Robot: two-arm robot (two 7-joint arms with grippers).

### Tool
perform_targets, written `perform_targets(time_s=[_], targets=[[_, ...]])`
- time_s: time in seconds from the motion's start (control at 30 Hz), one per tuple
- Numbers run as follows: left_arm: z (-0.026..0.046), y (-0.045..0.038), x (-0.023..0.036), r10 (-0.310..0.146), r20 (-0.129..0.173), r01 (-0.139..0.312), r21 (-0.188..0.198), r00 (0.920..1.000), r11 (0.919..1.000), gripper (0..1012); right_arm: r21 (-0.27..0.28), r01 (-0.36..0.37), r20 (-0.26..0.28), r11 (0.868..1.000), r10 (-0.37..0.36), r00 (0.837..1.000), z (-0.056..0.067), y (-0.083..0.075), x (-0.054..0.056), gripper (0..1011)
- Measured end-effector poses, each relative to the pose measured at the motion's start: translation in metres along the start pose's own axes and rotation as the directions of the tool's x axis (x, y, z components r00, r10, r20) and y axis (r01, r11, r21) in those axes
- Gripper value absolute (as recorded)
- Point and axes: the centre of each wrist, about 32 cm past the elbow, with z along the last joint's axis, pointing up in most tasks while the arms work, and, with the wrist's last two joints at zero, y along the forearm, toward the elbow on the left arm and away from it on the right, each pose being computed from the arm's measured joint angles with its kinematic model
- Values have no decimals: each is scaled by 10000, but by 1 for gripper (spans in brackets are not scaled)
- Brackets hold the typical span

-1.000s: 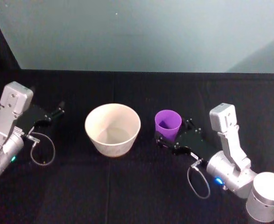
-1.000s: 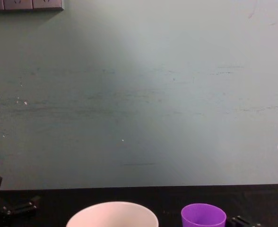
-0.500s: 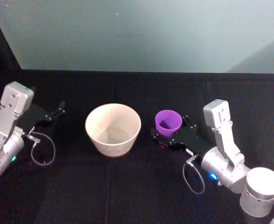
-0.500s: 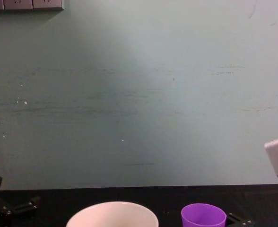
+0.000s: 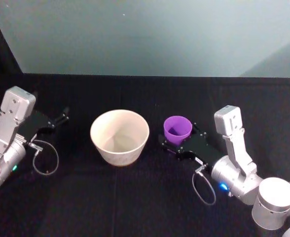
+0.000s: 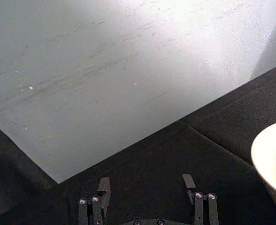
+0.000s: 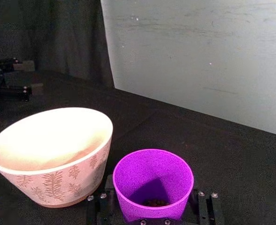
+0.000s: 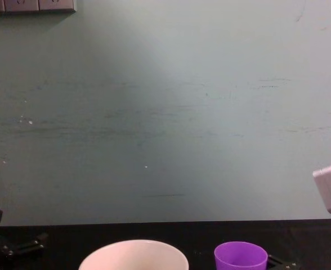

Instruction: Pick up the cup and pour the mung beans from the cup into the bowl.

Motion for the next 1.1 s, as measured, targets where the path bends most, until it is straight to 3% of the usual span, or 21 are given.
perform_targets(time_s=[0.27, 0.73, 1.1], targets=[[0, 0, 0, -1, 0, 1, 0, 10000, 10000, 1000, 204, -13, -21, 9998, 13, 10000, 65, -48, -18, 750], [0, 0, 0, 0, 0, 0, 0, 10000, 10000, 1000, 468, 43, 243, 9989, -54, 9997, 446, -156, -16, 726], [0, 0, 0, -1, 0, 1, 0, 10000, 10000, 1000, 720, 181, 163, 9972, -193, 9997, 616, -165, 4, 726]])
